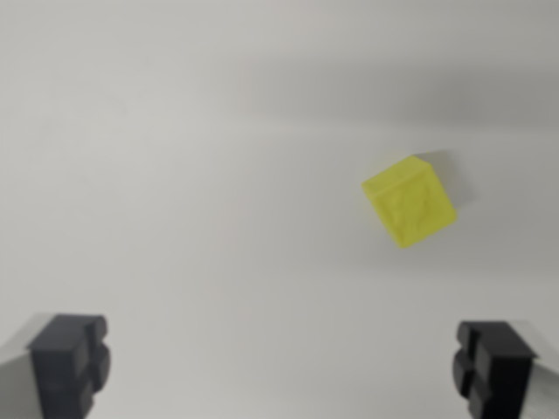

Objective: Pick yellow cube

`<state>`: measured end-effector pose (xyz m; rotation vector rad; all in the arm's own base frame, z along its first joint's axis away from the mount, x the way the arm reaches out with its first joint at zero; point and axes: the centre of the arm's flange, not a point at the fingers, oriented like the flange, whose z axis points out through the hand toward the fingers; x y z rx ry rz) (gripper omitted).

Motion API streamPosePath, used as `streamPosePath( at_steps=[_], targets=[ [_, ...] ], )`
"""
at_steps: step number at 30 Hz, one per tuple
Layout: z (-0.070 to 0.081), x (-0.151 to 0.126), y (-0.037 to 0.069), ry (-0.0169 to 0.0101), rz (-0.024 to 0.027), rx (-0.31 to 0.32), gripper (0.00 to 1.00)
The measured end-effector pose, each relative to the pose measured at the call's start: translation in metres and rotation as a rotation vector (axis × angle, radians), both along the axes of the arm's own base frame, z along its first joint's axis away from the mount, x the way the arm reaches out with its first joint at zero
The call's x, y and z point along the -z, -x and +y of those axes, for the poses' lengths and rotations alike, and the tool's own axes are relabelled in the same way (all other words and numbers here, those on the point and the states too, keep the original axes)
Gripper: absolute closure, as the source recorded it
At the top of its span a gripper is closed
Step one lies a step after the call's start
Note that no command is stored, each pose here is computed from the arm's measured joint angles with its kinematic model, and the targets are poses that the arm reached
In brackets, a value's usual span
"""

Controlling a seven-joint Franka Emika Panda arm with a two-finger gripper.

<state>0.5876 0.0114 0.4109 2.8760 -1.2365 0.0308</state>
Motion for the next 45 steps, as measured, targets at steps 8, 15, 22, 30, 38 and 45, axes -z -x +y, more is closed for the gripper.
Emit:
streamPosePath(
  at_steps=[8, 15, 22, 30, 38, 45],
  targets=[
    [-0.003, 0.004, 0.001, 0.0002, 0.0010, -0.019, 0.00],
    [-0.011, 0.020, 0.004, -0.0001, 0.0018, -0.059, 0.00],
    [-0.018, 0.038, 0.006, -0.0009, 0.0031, -0.099, 0.00],
    [-0.027, 0.058, 0.009, -0.0019, 0.0046, -0.145, 0.00],
    [-0.036, 0.078, 0.012, -0.0029, 0.0061, -0.191, 0.00],
    [-0.044, 0.095, 0.014, -0.0039, 0.0076, -0.231, 0.00]
  ],
)
